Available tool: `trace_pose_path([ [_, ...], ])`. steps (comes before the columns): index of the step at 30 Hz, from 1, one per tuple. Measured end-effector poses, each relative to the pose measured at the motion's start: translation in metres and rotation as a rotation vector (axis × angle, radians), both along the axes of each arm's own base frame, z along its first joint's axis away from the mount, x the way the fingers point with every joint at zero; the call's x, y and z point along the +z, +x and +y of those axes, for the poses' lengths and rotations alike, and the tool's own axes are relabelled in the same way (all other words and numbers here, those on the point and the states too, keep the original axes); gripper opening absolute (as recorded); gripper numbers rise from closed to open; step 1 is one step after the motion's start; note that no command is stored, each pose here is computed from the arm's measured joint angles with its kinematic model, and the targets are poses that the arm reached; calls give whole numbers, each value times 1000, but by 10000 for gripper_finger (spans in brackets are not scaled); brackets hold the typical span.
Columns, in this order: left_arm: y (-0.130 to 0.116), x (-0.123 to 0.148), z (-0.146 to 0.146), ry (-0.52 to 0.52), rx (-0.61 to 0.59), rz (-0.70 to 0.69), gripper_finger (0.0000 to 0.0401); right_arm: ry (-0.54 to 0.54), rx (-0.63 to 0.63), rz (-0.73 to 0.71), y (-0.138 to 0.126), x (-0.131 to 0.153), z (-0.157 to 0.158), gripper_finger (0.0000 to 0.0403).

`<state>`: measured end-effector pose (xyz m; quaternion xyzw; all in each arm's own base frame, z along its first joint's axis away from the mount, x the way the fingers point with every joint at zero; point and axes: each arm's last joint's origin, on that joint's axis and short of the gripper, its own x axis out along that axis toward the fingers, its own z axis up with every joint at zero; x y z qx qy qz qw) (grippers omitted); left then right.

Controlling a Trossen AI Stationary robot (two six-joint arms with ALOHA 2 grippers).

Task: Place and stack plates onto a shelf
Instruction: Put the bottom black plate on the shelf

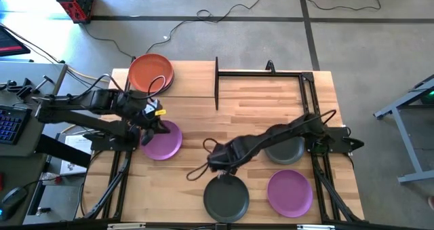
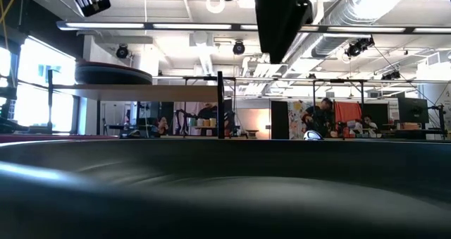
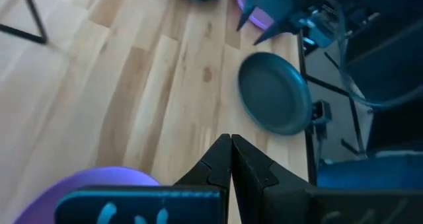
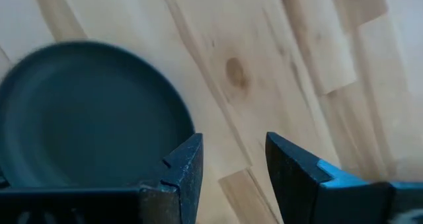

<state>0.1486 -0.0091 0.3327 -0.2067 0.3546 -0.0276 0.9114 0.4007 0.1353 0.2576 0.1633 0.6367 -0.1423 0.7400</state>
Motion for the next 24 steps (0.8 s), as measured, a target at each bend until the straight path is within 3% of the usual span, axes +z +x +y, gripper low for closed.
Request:
trace_pose_path([
  [10, -1, 0, -9, 0, -22, 5, 1, -10, -84, 108, 7, -46, 23, 142],
  [14, -1, 0, -9, 6, -21, 5, 1, -14, -91, 118, 7, -51, 27, 142],
  [21, -1, 0, -9, 7, -20, 5, 1, 0, -217, 111, 8, -52, 26, 142],
  [24, -1, 0, -9, 8, -20, 5, 1, 8, -196, 92, 10, -52, 27, 142],
])
